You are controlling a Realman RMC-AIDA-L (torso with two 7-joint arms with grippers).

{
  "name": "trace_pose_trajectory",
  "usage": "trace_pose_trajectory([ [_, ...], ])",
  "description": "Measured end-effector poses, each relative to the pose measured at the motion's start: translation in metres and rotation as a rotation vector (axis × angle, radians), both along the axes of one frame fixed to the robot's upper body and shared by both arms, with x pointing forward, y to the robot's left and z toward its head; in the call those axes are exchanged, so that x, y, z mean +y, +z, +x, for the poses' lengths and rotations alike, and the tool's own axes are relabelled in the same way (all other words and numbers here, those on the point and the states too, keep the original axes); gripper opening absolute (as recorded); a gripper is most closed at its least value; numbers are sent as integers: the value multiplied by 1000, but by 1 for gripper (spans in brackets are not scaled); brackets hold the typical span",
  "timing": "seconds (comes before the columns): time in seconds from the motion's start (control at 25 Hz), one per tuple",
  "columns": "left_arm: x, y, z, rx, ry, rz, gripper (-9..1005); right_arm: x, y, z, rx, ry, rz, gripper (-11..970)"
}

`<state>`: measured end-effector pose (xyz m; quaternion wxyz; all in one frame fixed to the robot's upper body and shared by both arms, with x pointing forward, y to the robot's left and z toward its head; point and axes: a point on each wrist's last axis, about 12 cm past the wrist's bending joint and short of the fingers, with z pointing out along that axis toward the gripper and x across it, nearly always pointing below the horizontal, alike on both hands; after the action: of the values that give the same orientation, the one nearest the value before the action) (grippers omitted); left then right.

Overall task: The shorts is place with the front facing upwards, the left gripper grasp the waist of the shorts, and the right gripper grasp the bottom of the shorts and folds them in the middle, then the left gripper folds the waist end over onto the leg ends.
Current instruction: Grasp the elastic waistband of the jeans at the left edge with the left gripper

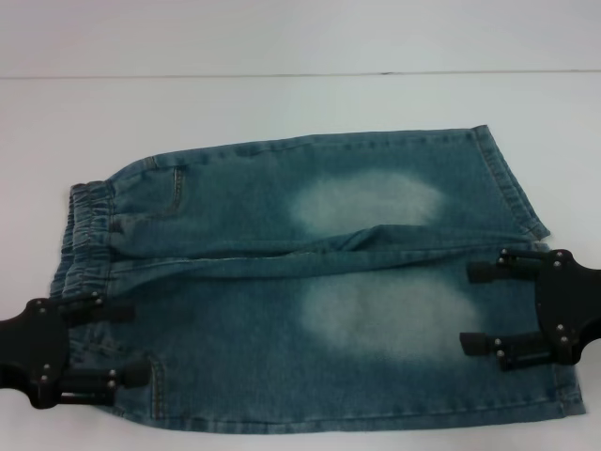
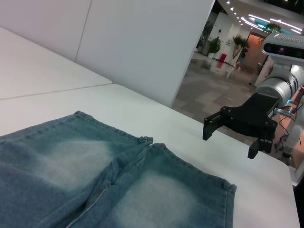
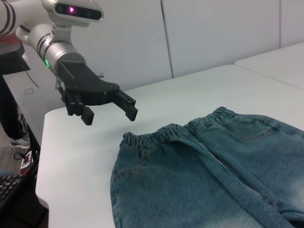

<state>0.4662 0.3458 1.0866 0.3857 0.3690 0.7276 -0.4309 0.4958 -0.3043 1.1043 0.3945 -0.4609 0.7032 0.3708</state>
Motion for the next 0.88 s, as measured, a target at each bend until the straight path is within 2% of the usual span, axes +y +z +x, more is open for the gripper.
trace_pose_trajectory([
  [0.56, 1, 0, 0, 10, 10, -2, 897, -1, 1, 0, -4, -7, 4, 935],
  [0.68, 3, 4, 3, 39, 35, 9, 893, -2, 1, 0, -6, -9, 5, 934],
  [0.88, 13, 19, 9, 116, 89, 75, 886, -2, 2, 2, -13, -21, 5, 935],
])
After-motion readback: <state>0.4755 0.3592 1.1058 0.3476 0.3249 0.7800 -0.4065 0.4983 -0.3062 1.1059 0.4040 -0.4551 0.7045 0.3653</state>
